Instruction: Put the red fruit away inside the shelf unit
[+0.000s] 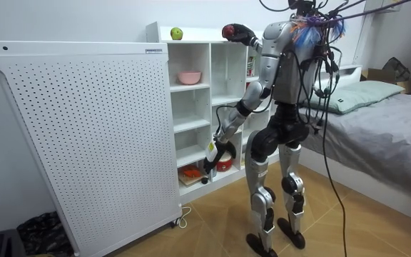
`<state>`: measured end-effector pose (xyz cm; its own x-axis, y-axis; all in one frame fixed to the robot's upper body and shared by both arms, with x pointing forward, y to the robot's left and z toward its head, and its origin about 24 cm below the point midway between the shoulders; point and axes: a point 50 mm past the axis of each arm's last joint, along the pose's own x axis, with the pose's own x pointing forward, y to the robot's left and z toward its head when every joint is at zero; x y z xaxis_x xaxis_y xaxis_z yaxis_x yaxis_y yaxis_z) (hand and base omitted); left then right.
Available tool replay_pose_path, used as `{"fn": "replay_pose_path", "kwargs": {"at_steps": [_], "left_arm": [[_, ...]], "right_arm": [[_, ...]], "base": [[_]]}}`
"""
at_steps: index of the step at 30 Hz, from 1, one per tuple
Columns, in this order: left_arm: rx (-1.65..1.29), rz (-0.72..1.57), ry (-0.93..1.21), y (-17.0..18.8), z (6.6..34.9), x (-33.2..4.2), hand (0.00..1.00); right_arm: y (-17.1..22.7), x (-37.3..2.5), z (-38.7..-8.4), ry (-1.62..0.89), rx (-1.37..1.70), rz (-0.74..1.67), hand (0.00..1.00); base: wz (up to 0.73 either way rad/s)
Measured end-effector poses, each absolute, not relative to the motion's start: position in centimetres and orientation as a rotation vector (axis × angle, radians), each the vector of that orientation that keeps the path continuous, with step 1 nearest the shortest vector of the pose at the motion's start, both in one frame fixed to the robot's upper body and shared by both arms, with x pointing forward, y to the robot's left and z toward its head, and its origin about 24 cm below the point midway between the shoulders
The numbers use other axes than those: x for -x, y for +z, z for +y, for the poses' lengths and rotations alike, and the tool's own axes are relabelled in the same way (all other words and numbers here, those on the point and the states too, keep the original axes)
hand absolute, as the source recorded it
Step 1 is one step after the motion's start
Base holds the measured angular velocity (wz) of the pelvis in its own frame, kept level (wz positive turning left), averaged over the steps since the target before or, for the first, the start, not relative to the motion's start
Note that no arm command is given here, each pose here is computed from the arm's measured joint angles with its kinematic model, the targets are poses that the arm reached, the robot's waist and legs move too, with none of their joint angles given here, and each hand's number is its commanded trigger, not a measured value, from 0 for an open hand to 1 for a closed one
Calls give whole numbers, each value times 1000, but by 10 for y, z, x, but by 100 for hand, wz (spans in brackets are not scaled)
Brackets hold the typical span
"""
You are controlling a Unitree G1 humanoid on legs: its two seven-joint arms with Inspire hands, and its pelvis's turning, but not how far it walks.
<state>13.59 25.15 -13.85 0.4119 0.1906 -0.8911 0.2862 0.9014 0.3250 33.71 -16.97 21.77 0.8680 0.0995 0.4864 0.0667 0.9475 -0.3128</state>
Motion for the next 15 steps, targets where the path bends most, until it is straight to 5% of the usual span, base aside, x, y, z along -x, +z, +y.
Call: {"fn": "replay_pose_path", "kwargs": {"at_steps": [15], "left_arm": [[-445, 1136, -69, -136, 250, -144, 0]], "right_arm": [[216, -338, -161, 87, 343, -496, 100]], "base": [[2]]}}
